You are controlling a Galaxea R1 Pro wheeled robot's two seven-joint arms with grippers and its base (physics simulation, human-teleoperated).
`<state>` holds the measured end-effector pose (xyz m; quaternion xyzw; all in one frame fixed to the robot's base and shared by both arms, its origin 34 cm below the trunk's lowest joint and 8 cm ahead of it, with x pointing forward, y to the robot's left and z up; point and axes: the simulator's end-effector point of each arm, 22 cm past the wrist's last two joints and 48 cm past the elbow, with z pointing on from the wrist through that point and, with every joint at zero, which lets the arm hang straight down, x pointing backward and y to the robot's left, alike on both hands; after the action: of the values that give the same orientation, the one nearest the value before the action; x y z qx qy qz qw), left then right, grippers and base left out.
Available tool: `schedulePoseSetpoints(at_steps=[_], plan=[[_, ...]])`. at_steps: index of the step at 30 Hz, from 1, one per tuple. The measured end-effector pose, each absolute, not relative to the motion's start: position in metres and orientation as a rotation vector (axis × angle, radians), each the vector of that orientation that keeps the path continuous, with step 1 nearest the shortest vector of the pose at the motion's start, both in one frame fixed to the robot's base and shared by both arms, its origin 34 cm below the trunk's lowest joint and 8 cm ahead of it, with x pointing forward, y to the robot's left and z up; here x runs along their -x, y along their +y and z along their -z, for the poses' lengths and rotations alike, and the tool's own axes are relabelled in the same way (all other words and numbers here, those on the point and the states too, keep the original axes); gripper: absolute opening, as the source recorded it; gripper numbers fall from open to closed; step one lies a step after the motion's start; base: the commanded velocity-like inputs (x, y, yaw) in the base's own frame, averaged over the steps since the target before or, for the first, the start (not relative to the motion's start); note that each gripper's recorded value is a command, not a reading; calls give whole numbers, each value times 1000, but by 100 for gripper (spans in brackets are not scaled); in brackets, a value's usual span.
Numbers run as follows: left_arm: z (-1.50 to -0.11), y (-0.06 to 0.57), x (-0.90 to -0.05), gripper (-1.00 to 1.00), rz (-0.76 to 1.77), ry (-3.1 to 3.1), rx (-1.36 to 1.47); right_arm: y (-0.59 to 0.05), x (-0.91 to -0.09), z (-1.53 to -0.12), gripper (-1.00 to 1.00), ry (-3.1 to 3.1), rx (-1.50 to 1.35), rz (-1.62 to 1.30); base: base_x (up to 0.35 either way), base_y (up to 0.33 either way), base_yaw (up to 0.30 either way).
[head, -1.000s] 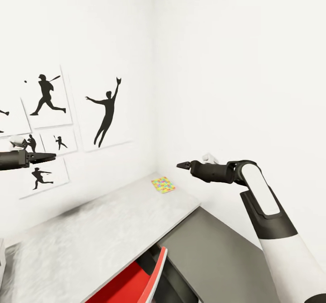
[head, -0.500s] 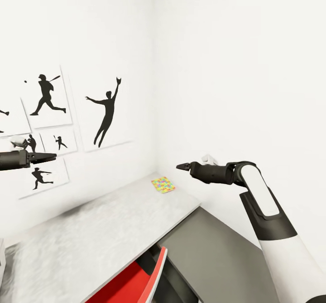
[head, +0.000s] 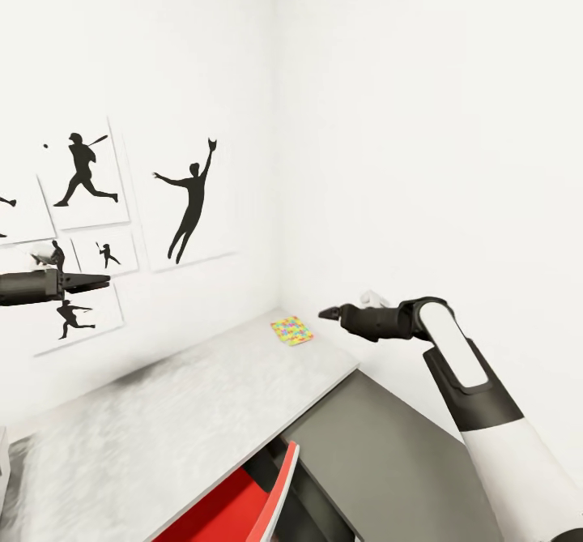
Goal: Put all the toys in the child's room - the three board games (two on the bed and one on the table), the two jigsaw puzzles on the table, and the tennis ball on the table - inside the toy box on the table in the child's room.
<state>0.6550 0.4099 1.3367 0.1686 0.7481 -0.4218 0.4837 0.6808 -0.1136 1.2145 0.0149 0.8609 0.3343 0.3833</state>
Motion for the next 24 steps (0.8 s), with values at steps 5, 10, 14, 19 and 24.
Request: schedulePoseSetpoints(at_steps=[5, 10, 14, 19, 24], plan=[[-1337, 410, -655, 100, 1028, 1822, -411, -113, -682, -1212, 100, 2193, -28, -855, 0, 0, 0], [-1337, 409, -655, 100, 1028, 1822, -411, -104, -680, -1215, 100, 2175, -3, -919, 0, 0, 0], [-1337, 409, -655, 100, 1028, 1822, -411, -103, -680, -1216, 100, 2167, 10, -926, 0, 0, 0], [-1337, 409, -655, 100, 1028, 1822, -411, -103, -680, -1205, 100, 2176, 17, -927, 0, 0, 0], [-1337, 409, -655, 100, 1028, 1822, -411, -104, -679, -1175, 100, 2210, -2, -951, 0, 0, 0]])
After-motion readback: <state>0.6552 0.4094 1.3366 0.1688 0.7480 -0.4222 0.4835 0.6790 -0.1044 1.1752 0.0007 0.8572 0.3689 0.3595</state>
